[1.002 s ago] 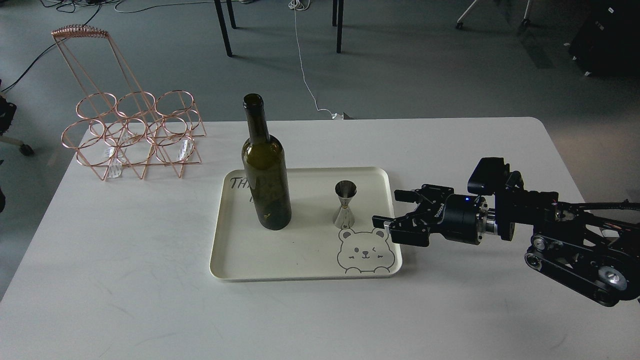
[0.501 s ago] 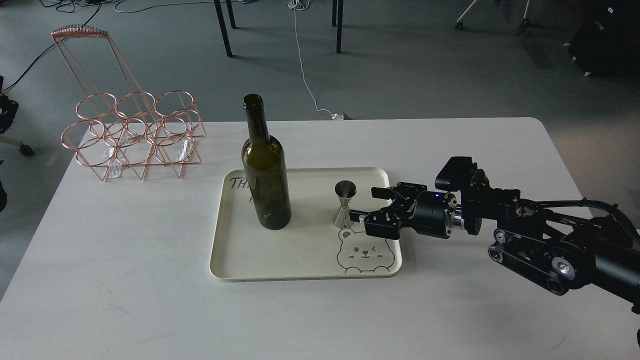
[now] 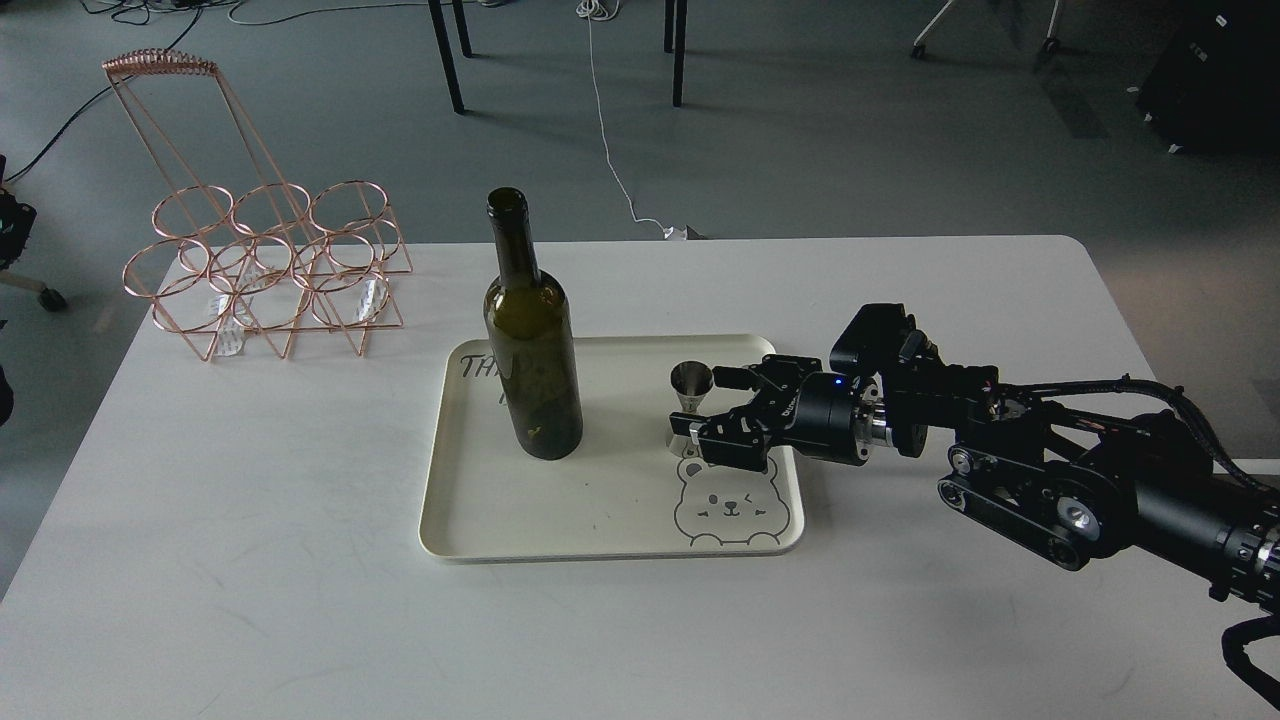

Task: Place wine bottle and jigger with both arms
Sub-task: 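Reach the right gripper toward the metal jigger on the tray, then close the right gripper around the metal jigger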

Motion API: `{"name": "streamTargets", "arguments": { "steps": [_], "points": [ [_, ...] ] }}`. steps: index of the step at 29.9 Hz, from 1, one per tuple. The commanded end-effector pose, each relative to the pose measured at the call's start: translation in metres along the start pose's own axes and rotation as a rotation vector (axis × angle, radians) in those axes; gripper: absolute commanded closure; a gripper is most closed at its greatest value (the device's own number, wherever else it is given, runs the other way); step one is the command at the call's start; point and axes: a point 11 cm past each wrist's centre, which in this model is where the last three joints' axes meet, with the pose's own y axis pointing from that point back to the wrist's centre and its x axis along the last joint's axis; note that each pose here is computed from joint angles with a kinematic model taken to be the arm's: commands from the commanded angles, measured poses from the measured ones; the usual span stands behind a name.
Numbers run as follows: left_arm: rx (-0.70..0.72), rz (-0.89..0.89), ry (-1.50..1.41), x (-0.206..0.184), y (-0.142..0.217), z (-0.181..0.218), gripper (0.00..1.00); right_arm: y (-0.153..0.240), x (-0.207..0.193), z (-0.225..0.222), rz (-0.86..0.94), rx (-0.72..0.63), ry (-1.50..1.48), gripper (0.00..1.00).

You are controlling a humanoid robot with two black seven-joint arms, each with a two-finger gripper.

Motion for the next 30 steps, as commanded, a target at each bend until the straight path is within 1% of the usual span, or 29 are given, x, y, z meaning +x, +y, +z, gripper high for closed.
{"name": "streamTargets", "arguments": {
  "steps": [1,4,8,11,15,26,27,30],
  "points": [
    [-0.003,-0.001,0.0,-0.001,-0.001,0.001,0.01,-0.002,0.0,0.001,-0.002,-0.004,-0.001,0.15],
    [-0.002,0.0,0.0,0.0,0.0,0.001,0.01,-0.003,-0.007,-0.001,-0.026,0.004,0.004,0.22],
    [-0.005,-0.001,-0.001,0.0,-0.001,0.002,0.01,-0.004,-0.011,0.0,-0.064,0.005,0.028,0.37],
    [-0.006,-0.001,-0.002,0.0,-0.001,0.003,0.01,-0.004,-0.01,0.0,-0.061,0.005,0.03,0.45],
    [-0.005,-0.001,-0.001,0.0,-0.001,0.002,0.01,-0.006,-0.004,0.0,-0.052,0.007,0.038,0.46],
    [-0.005,0.001,-0.002,0.001,0.0,0.002,0.01,-0.013,0.0,-0.002,-0.04,0.008,0.047,0.47],
    [-0.005,0.001,-0.002,0.001,0.0,0.002,0.01,-0.013,0.001,-0.002,-0.04,0.01,0.049,0.48],
    [-0.005,0.001,-0.002,0.001,0.0,0.002,0.01,-0.016,0.002,-0.004,-0.039,0.016,0.052,0.64]
  ]
}}
